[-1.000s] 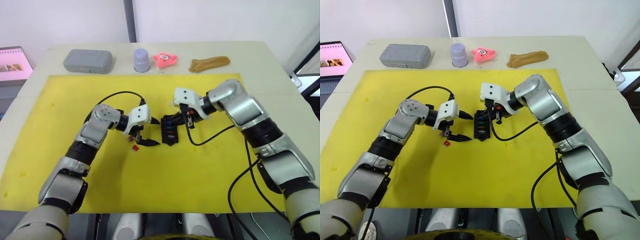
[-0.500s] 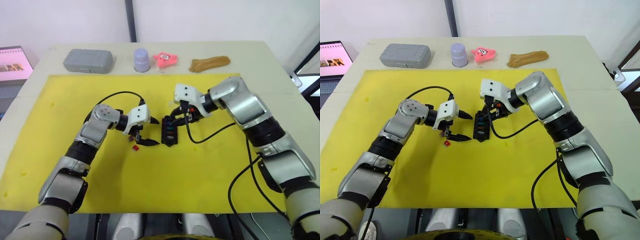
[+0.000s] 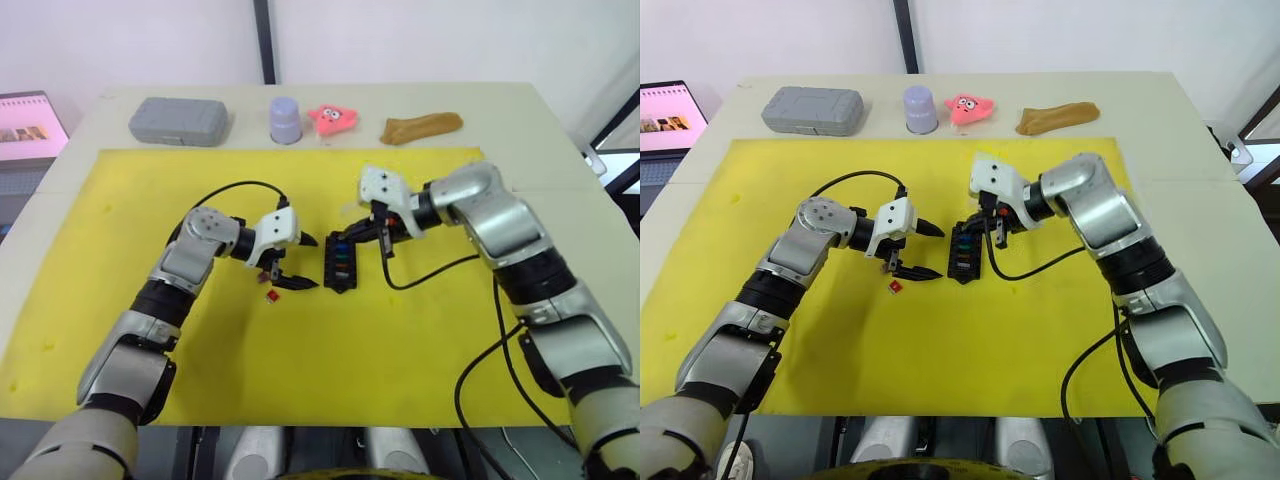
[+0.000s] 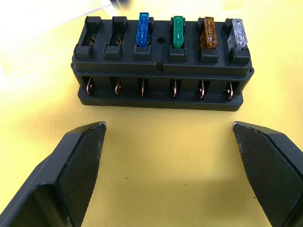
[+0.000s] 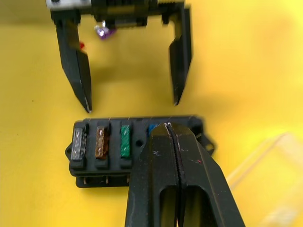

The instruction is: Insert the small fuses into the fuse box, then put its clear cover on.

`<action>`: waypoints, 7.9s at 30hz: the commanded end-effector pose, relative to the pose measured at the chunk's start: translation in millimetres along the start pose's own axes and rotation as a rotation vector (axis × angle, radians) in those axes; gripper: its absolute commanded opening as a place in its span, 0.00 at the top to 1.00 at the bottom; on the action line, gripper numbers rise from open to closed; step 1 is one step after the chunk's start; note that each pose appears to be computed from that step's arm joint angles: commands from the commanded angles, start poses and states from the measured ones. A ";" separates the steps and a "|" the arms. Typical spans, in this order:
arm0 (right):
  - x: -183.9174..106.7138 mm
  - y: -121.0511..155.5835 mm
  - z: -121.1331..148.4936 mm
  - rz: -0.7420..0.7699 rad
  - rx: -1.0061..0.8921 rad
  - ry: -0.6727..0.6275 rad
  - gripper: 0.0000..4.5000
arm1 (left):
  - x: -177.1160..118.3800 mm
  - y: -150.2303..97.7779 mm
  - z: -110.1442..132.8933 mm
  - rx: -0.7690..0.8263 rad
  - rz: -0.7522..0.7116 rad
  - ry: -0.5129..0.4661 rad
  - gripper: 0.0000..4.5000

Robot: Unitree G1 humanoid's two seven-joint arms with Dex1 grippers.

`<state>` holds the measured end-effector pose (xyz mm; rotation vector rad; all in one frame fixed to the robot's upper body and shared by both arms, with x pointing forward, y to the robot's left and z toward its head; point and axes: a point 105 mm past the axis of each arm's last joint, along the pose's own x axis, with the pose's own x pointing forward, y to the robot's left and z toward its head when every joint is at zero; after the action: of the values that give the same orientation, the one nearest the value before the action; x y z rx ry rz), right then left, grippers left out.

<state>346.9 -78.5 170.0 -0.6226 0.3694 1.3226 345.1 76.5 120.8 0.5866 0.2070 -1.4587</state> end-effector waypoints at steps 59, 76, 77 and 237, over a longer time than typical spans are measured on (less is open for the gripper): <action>6.8 7.7 -35.0 -0.008 -0.016 0.090 1.00 | -7.2 9.3 13.2 0.056 0.029 -0.011 0.00; -38.9 9.4 37.6 -0.103 -0.081 -0.144 1.00 | -40.9 17.2 32.3 0.027 0.091 -0.087 0.00; -41.8 10.2 36.4 -0.111 -0.086 -0.140 1.00 | -44.9 17.2 33.8 0.025 0.096 -0.091 0.00; -62.4 73.9 53.8 -0.071 -0.248 -0.082 0.00 | -79.7 -23.1 -64.8 -1.047 -0.134 -0.077 0.95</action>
<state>256.7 -88.1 225.9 -0.7565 0.1585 1.3345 327.9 171.0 98.9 -0.3487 0.8873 -1.2967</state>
